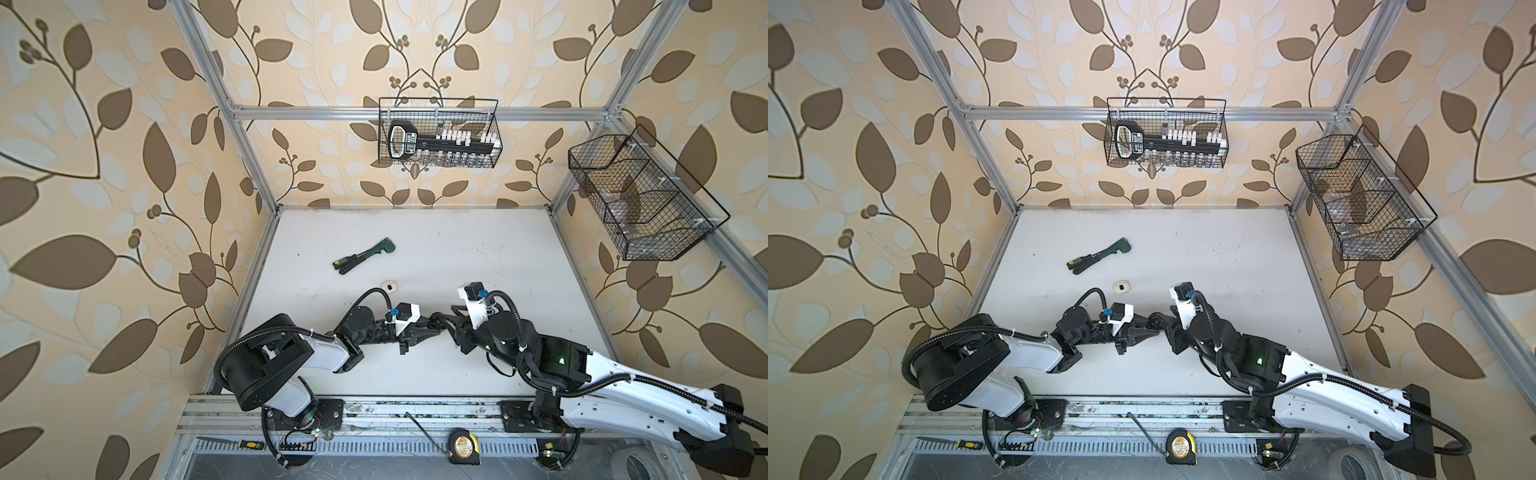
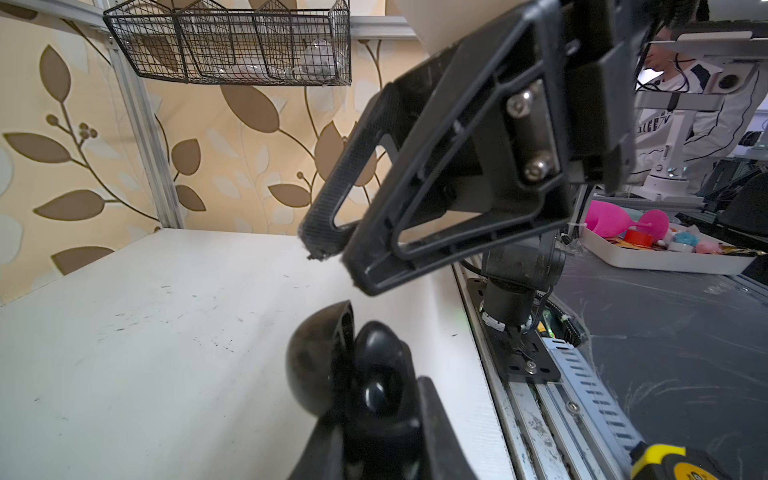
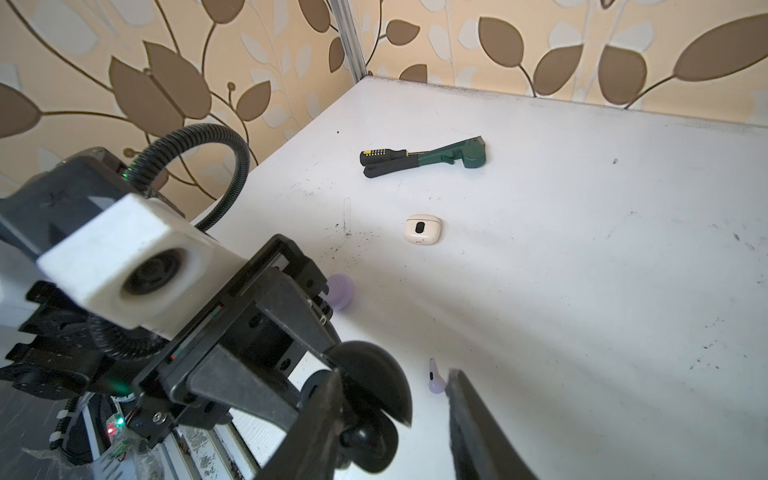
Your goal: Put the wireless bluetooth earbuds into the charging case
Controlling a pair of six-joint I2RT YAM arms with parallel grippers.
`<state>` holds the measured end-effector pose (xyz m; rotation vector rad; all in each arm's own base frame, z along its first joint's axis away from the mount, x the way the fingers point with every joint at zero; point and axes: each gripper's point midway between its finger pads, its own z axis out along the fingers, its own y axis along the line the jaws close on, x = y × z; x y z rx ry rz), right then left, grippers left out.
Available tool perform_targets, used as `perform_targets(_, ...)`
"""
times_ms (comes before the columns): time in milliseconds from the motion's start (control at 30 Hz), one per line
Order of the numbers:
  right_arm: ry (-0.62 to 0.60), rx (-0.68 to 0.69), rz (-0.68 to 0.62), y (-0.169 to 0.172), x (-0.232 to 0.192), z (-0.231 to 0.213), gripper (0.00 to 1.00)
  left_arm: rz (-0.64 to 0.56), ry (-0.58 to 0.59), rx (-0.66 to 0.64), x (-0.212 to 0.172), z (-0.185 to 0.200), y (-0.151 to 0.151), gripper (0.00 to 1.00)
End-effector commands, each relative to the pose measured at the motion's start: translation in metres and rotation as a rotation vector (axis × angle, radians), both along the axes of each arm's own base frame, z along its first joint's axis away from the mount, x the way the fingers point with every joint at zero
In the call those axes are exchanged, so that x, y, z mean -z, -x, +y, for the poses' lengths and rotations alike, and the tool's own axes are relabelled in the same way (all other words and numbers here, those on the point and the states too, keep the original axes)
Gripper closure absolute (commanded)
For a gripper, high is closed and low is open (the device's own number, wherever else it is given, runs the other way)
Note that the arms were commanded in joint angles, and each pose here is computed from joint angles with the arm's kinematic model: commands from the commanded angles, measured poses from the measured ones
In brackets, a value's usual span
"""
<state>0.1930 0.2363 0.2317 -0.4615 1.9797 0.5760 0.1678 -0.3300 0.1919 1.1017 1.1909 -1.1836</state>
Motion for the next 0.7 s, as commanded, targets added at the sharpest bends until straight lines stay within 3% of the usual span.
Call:
perform_targets(0,0.025,0.019,0.016,0.000,0.008,-0.005,0.58,-0.088,0.072,0.032,-0.026,0.003,0.010,1.00)
perform_targets(667,0.066,-0.017,0.052,0.001,0.025,0.007,0.60,-0.094,0.075,0.039,-0.027,0.003,0.013,1.00)
